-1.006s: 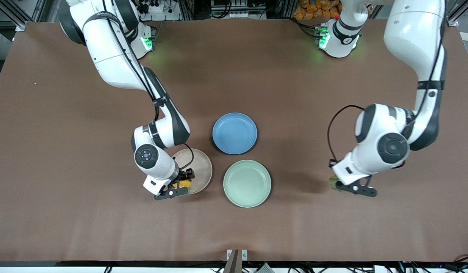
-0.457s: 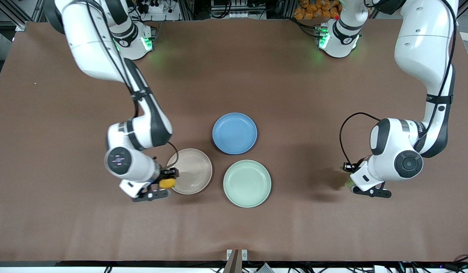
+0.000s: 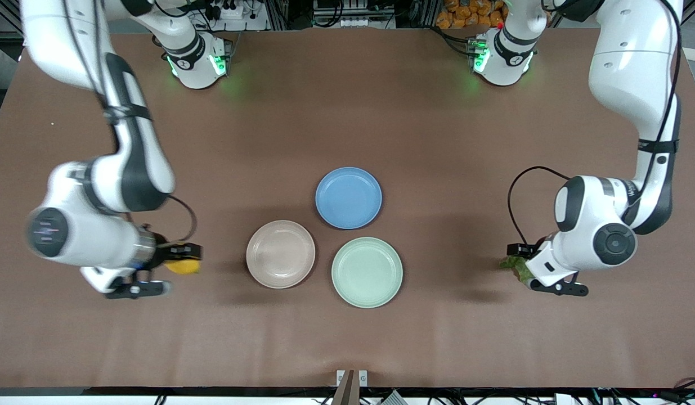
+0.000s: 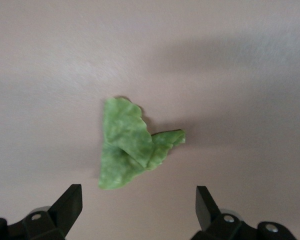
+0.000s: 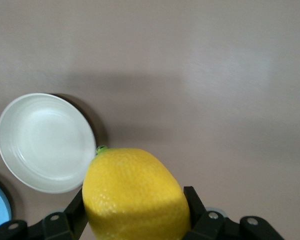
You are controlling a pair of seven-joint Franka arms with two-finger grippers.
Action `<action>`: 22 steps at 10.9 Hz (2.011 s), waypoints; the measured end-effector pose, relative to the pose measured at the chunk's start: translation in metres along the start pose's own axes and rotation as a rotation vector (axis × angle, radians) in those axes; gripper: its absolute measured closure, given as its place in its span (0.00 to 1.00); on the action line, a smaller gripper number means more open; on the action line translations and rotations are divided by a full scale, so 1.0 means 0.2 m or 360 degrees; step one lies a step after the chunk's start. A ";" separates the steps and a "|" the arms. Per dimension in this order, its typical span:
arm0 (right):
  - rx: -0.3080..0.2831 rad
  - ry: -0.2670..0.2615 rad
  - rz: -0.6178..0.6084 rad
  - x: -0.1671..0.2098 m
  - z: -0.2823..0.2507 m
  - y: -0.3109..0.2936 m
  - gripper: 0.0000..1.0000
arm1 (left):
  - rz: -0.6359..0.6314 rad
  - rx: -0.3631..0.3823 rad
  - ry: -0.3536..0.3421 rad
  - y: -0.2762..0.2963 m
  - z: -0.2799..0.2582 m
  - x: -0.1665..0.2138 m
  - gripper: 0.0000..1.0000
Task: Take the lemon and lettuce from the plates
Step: 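Carry the lettuce away and release it on the table, then lower the lemon onto the table and open the right gripper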
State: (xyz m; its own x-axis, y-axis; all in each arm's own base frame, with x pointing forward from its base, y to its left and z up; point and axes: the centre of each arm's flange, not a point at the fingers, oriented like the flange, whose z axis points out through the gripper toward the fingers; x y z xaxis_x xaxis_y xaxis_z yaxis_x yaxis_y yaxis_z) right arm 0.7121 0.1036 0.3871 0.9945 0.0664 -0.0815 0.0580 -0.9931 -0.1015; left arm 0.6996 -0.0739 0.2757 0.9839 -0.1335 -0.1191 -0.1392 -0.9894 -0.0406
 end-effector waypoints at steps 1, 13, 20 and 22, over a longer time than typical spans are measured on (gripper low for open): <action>0.0013 -0.0022 0.0018 -0.03 -0.08 0.13 0.20 | -0.0007 0.0005 0.0022 -0.01 -0.09 -0.01 0.00; 0.0039 -0.0110 0.0061 -0.42 0.01 0.91 0.20 | -0.0251 -0.0055 0.0284 -0.21 -1.61 -0.71 0.00; 0.0031 -0.0188 0.0103 -0.58 0.51 0.95 0.20 | -0.0290 -0.0058 0.0268 -0.17 -1.76 -0.88 0.00; 0.0033 -0.0221 0.0107 -0.59 0.60 0.96 0.20 | -0.0289 -0.0084 0.0285 -0.16 -1.80 -0.91 0.00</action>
State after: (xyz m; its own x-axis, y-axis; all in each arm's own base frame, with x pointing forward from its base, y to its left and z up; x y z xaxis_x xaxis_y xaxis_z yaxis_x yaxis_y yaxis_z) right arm 0.5946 -0.0837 0.2591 0.9743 0.0139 -0.2250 -0.0116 -0.9937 -0.1116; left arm 0.5651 -0.0376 0.6556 0.9971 0.0435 0.0630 0.0431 -0.9990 0.0068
